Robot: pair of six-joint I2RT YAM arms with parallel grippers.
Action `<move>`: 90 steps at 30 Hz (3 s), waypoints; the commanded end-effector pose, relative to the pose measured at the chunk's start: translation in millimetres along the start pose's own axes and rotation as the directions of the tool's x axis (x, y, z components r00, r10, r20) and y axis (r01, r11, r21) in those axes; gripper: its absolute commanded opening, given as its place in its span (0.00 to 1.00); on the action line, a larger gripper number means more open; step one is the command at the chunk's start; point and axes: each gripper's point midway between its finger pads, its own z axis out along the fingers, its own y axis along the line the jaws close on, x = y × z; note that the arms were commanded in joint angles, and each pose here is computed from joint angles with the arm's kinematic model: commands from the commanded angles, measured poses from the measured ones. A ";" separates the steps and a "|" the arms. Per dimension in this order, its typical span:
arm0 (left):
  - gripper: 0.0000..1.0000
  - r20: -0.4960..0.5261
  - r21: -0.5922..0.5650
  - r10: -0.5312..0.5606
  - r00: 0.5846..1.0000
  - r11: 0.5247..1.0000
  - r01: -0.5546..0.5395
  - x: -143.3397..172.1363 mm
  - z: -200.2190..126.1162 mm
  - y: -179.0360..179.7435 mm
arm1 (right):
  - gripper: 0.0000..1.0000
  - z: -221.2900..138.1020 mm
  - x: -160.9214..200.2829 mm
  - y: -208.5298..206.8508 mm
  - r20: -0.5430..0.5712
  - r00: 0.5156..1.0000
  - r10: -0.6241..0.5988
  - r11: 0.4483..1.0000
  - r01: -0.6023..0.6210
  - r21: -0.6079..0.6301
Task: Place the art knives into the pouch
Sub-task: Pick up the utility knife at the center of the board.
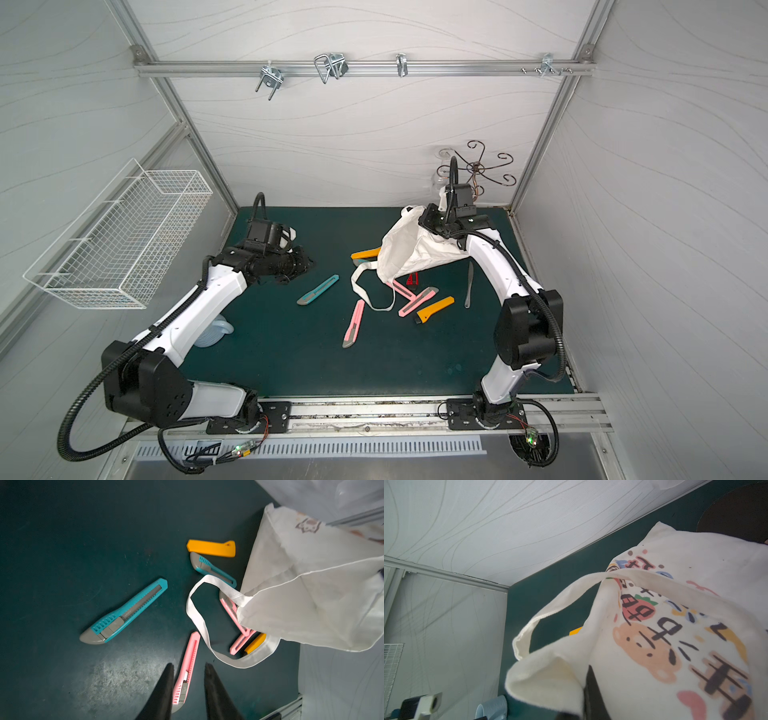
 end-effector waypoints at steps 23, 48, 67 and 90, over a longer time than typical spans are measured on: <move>0.40 -0.150 -0.138 0.117 0.982 0.981 -0.138 98.5 101.1 10.7 | 0.00 -20.8 5.5 13.4 0.000 0.999 0.045 0.998 -0.045 -0.032; 0.52 -0.105 -0.240 -0.220 0.970 0.952 0.190 114.7 135.7 8.5 | 0.00 -14.9 32.4 5.6 -0.028 0.999 -0.038 0.999 0.038 0.009; 0.45 -0.118 -0.307 -0.371 0.921 0.896 0.322 141.5 132.1 19.3 | 0.00 -12.5 43.7 -2.7 -0.027 0.995 -0.096 0.993 0.098 0.071; 0.38 -0.144 -0.493 -0.538 0.831 0.767 0.411 160.3 133.1 22.0 | 0.00 -31.4 47.8 -9.6 0.000 0.985 -0.174 0.976 0.172 0.131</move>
